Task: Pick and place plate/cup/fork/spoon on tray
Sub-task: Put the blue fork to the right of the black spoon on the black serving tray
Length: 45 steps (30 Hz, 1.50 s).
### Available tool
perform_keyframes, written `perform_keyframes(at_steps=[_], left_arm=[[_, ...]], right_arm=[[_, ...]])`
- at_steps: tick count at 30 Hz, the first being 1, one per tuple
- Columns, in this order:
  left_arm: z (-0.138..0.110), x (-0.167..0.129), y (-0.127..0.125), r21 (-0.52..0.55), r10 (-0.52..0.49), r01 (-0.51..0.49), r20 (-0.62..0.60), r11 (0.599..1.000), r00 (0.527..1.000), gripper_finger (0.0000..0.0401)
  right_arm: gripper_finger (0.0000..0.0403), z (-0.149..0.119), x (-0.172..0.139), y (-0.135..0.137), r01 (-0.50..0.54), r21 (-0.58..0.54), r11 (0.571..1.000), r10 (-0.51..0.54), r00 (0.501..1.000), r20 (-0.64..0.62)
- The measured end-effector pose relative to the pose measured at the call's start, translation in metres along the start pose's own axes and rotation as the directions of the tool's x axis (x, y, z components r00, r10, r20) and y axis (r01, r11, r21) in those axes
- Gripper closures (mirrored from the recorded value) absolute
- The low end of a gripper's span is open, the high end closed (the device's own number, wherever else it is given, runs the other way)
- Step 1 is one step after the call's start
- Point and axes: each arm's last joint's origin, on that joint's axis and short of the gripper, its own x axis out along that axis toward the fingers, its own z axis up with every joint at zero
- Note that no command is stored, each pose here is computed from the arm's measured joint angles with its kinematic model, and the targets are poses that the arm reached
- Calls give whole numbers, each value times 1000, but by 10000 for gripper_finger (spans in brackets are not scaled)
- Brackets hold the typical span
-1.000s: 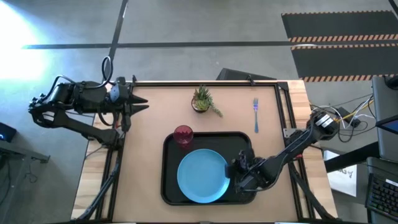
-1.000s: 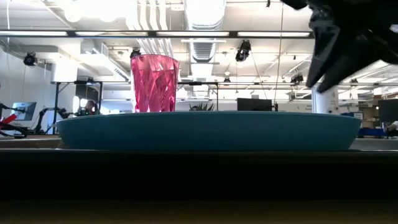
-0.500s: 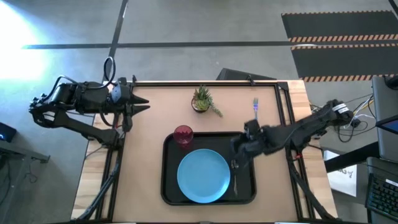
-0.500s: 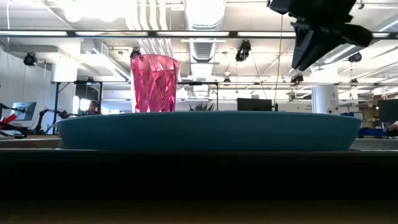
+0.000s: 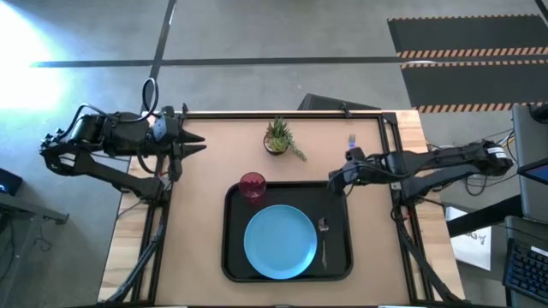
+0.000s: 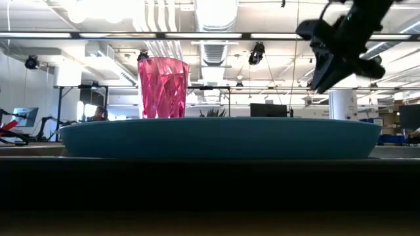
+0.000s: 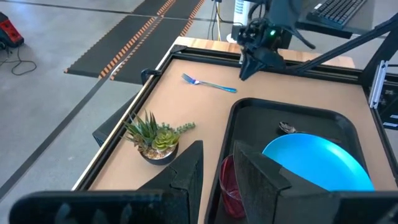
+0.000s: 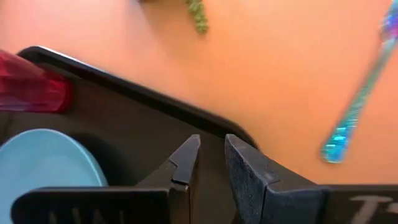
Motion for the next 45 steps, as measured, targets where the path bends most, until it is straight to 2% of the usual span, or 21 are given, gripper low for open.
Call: perform_keyframes(at_steps=[6, 11, 16, 21, 27, 32, 41, 45], left_arm=[[0, 1, 0, -2, 0, 0, -1, 1000, 1000, 328], [0, 0, 0, -5, 0, 0, 0, 1000, 1000, 328], [1, 0, 0, -8, -1, 1, 7, 1000, 1000, 328], [2, 1, -1, -11, -3, 3, 15, 1000, 1000, 328], [4, 5, -3, -11, -3, 3, 16, 1000, 1000, 328], [4, 8, -4, -7, -1, 1, 7, 1000, 1000, 328], [3, 4, -2, -8, -2, 2, 10, 1000, 1000, 328], [3, 2, -1, -10, -3, 3, 16, 1000, 1000, 328]], right_arm=[[339, -3, 20, -14, -71, 10, 997, 71, 997, 38], [336, 6, 20, -16, -23, -25, 999, 24, 999, 23], [313, 23, 11, -22, 106, -22, 994, -107, 992, -66], [288, 40, 6, -31, 209, -13, 978, -208, 959, -194], [273, 64, 15, -40, 218, -44, 975, -222, 946, -236], [276, 81, 29, -55, 201, -33, 979, -200, 925, -324], [277, 98, 58, -81, 252, -46, 967, -247, 871, -424], [279, 103, 71, -90, 233, -30, 972, -219, 855, -471]])
